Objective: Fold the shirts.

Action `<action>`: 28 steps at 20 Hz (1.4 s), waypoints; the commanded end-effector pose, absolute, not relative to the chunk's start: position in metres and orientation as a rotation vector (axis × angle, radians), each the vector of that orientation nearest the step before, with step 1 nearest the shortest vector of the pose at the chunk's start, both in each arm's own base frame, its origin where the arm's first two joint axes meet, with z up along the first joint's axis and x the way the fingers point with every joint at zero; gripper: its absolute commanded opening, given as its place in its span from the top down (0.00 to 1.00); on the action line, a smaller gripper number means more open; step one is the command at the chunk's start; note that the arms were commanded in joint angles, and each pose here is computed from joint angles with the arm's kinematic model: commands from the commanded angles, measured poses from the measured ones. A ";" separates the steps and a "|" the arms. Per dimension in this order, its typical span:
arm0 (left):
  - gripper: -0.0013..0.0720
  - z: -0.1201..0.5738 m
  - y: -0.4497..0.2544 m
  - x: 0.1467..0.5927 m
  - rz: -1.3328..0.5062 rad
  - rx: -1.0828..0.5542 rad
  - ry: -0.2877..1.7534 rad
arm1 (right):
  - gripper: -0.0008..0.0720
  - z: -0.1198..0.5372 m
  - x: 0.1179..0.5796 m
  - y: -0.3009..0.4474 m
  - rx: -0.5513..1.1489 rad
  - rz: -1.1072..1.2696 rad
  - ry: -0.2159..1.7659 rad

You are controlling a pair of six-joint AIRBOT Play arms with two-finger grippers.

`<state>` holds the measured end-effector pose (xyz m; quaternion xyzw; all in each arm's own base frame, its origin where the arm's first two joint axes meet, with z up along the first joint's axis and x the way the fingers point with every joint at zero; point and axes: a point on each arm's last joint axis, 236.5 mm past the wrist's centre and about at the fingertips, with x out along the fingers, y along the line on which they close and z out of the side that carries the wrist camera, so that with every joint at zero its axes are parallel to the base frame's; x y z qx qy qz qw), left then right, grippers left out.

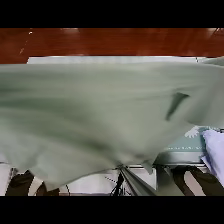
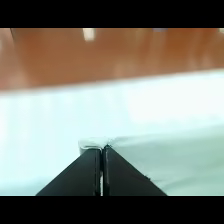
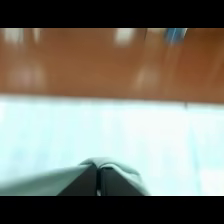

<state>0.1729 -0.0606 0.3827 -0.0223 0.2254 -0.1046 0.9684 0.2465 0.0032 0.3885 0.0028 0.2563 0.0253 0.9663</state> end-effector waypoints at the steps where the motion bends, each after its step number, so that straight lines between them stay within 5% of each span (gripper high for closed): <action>1: 0.95 0.306 -0.048 0.211 -0.224 -0.141 0.721 | 0.95 0.309 0.298 0.020 -0.020 0.162 0.851; 7: 0.95 0.241 -0.009 0.329 -0.191 -0.181 0.718 | 0.95 0.212 0.461 0.050 -0.072 0.185 0.891; 11: 0.95 0.196 0.012 0.406 -0.161 -0.282 0.730 | 0.95 0.175 0.528 0.053 0.034 0.130 0.825; 20: 0.95 0.030 0.000 0.485 -0.170 -0.445 0.993 | 0.95 0.044 0.563 0.062 0.108 0.119 1.036; 28: 0.95 0.007 0.018 0.519 -0.090 -0.444 0.910 | 0.95 0.004 0.562 0.060 0.111 0.108 1.118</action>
